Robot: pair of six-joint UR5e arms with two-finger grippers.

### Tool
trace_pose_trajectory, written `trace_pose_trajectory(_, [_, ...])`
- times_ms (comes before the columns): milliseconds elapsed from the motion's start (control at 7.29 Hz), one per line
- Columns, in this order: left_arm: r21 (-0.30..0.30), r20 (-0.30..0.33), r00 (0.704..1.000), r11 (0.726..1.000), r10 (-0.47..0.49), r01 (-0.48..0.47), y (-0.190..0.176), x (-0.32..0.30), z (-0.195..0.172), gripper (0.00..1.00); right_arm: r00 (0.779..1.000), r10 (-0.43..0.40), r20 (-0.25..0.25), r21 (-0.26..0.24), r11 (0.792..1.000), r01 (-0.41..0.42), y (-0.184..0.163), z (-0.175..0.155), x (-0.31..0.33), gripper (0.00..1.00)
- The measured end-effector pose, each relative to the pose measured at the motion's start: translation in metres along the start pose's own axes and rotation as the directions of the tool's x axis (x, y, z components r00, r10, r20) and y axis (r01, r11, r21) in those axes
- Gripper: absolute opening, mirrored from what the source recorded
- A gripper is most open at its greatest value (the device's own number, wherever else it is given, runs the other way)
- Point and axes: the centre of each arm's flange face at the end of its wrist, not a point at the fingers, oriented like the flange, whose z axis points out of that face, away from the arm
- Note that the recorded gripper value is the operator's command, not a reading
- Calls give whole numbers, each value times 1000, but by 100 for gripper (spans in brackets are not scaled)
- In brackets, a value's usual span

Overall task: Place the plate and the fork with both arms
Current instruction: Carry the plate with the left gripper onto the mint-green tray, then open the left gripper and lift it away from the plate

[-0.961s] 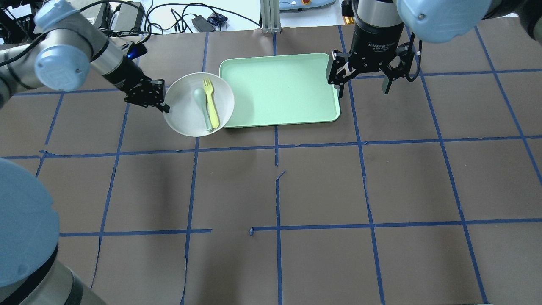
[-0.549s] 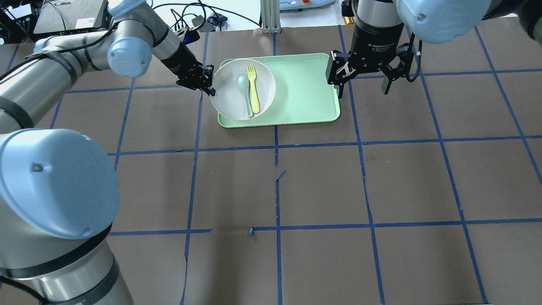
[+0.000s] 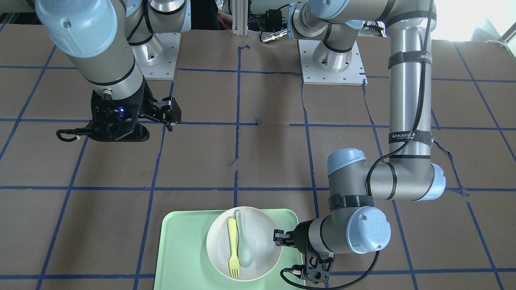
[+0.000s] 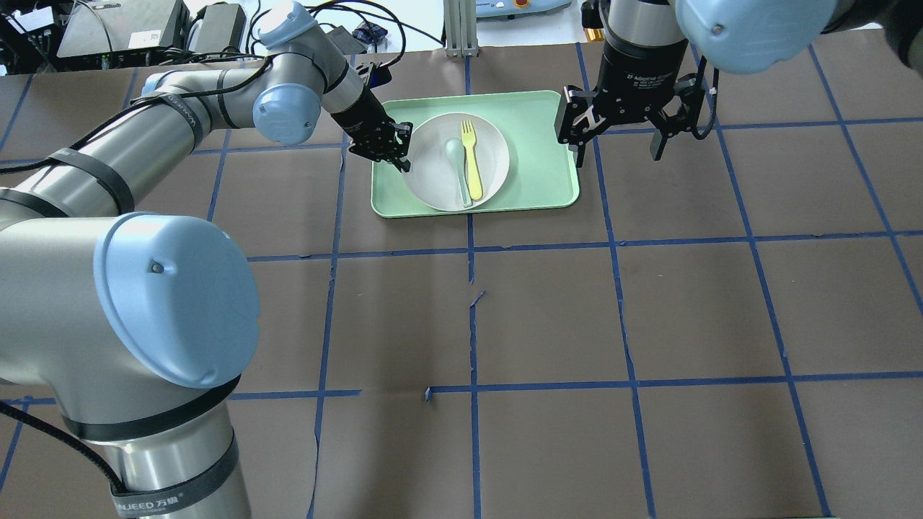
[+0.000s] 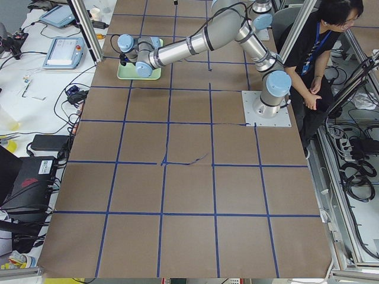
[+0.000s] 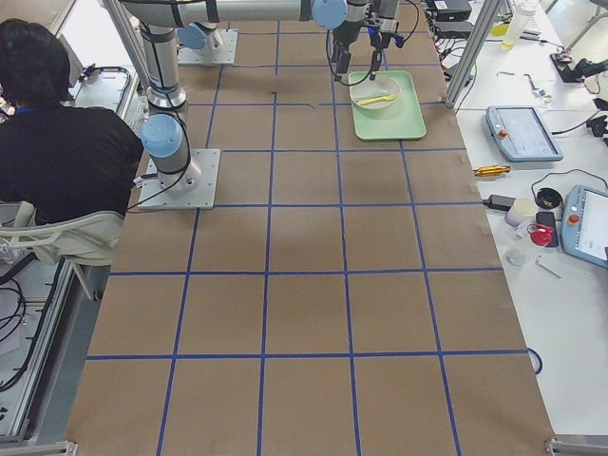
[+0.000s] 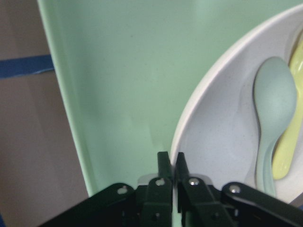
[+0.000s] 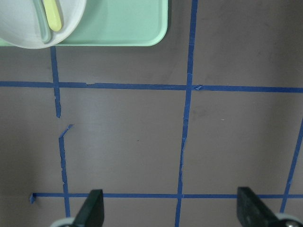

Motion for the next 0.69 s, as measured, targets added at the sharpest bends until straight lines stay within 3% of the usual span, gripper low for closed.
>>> trace_pose_trajectory(137, [5, 1, 1000, 1000, -6, 6, -1, 4, 6, 0, 1000, 0, 0, 1, 1000, 0, 0, 0, 0, 100])
trace_pose_trajectory(275, [18, 2, 1000, 1000, -17, 17, -3, 8, 10, 64, 1000, 0, -1, 1, 1000, 0, 0, 0, 0, 100])
trace_pose_trajectory(412, [43, 3, 1000, 999, -31, 31, -5, 12, 9, 100, 1000, 0, -1, 1, 1000, 0, 0, 0, 0, 100])
trace_pose_trajectory(686, [99, 7, 999, 994, -41, 40, -6, 24, -12, 100, 1000, 0, -2, 8, 1000, 0, -1, -1, 0, 100])
